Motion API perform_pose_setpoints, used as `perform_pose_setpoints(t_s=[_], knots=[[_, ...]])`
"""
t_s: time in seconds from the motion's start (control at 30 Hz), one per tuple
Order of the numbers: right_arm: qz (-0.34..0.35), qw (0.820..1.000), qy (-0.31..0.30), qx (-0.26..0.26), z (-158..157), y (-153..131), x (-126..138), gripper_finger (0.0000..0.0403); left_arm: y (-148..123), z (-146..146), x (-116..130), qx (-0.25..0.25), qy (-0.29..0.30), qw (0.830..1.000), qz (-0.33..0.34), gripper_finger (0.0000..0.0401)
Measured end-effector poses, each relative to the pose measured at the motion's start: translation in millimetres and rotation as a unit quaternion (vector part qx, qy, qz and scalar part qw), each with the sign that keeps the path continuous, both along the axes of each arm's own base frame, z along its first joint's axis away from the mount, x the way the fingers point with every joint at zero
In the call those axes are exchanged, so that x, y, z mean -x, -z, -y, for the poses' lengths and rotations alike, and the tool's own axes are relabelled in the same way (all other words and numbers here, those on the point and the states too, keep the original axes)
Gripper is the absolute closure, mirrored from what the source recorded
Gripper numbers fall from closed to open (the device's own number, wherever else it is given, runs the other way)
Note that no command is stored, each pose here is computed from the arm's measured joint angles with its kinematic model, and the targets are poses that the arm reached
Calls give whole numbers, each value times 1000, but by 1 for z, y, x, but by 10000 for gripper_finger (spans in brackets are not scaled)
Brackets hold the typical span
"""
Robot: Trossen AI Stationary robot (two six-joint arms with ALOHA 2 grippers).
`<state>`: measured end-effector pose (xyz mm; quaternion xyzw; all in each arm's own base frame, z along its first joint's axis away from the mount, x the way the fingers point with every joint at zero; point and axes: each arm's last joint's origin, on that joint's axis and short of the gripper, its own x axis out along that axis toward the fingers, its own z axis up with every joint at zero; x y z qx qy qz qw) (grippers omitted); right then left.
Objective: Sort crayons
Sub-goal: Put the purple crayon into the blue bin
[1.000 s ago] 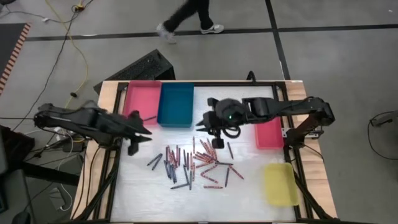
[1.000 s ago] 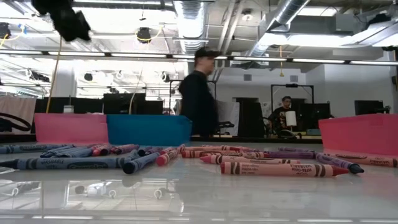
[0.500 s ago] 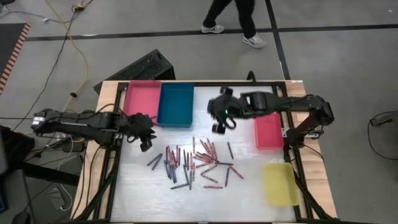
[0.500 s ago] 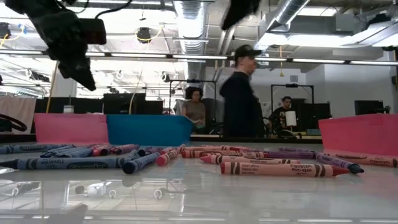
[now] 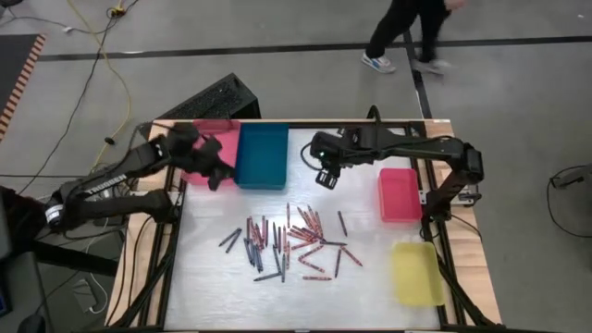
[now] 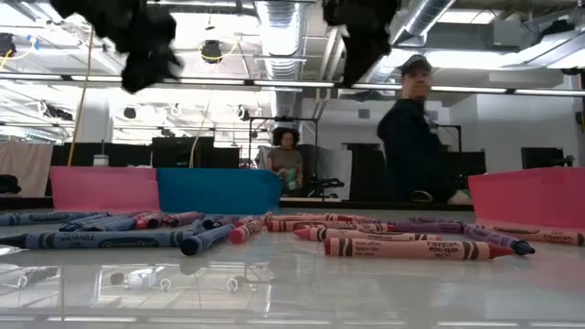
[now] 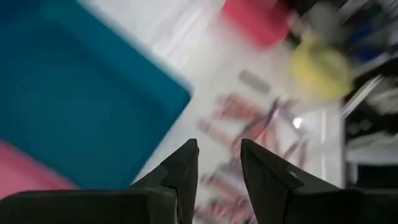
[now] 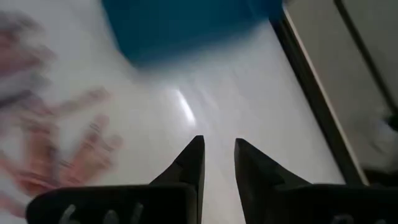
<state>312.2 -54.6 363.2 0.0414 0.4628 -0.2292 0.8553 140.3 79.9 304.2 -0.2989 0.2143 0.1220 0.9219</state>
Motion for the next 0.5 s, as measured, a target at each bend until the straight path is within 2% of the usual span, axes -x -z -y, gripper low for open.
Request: perform_pose_setpoints(t_s=[0.13, 0.27, 0.37, 0.5], knots=[[98, 994, -21, -35, 13, -37, 21, 322, -50, -4, 8, -44, -45, 996, 59, 291], [181, 983, -1, -19, 35, -68, 51, 322, -89, -7, 15, -79, -105, 987, 96, 291], [212, 977, 6, -1, 52, -81, 70, 322, -102, -8, 15, -89, -117, 984, 105, 291], [226, 974, 25, 20, 76, -86, 85, 322, -100, -15, 9, -99, -123, 984, 86, 291]])
